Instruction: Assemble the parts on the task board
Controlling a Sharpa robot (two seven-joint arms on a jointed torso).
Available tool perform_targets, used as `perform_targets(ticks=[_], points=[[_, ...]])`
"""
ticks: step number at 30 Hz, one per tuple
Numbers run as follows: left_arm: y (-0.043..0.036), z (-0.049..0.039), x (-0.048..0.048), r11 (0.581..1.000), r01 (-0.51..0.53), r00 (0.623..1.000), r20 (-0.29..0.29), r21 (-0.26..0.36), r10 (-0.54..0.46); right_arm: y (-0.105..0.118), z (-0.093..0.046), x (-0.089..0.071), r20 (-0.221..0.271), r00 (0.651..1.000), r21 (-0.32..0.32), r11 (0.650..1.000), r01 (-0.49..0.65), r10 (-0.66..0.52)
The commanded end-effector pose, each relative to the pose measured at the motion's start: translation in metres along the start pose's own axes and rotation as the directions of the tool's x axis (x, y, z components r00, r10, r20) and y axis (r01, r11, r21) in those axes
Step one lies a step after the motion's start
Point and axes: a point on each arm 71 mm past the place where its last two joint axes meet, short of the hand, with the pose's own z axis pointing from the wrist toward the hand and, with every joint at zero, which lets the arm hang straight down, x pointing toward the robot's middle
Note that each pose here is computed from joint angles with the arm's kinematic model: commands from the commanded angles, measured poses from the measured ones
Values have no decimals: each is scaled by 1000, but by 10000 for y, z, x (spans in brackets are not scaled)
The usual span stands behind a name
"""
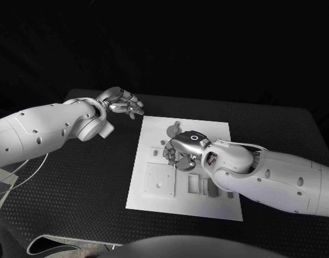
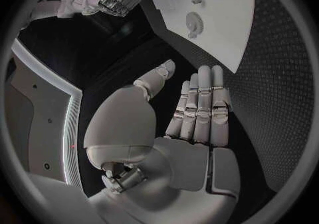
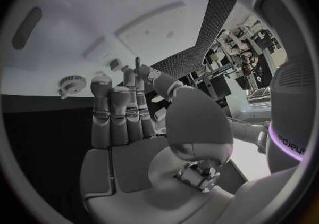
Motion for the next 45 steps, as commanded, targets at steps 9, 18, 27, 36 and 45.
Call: perform_targets(ticks=[9,18,27,36,45], points=[[-39,12,33,1000,-2,1000,-17,16,3,57,28,83,-32,999,-27,1000,11,-11],[-30,5,11,1000,-3,1000,-15,12,3,72,4,211,-67,998,-30,1000,1,-3],[-32,5,11,1000,-3,1000,-14,13,4,85,2,247,-73,997,-30,1000,-3,1],[-29,3,7,1000,-4,1000,-14,12,4,70,-5,245,-69,998,-26,1000,-2,0],[-31,4,9,1000,-4,1000,-14,13,4,68,-8,243,-66,998,-25,1000,-1,0]])
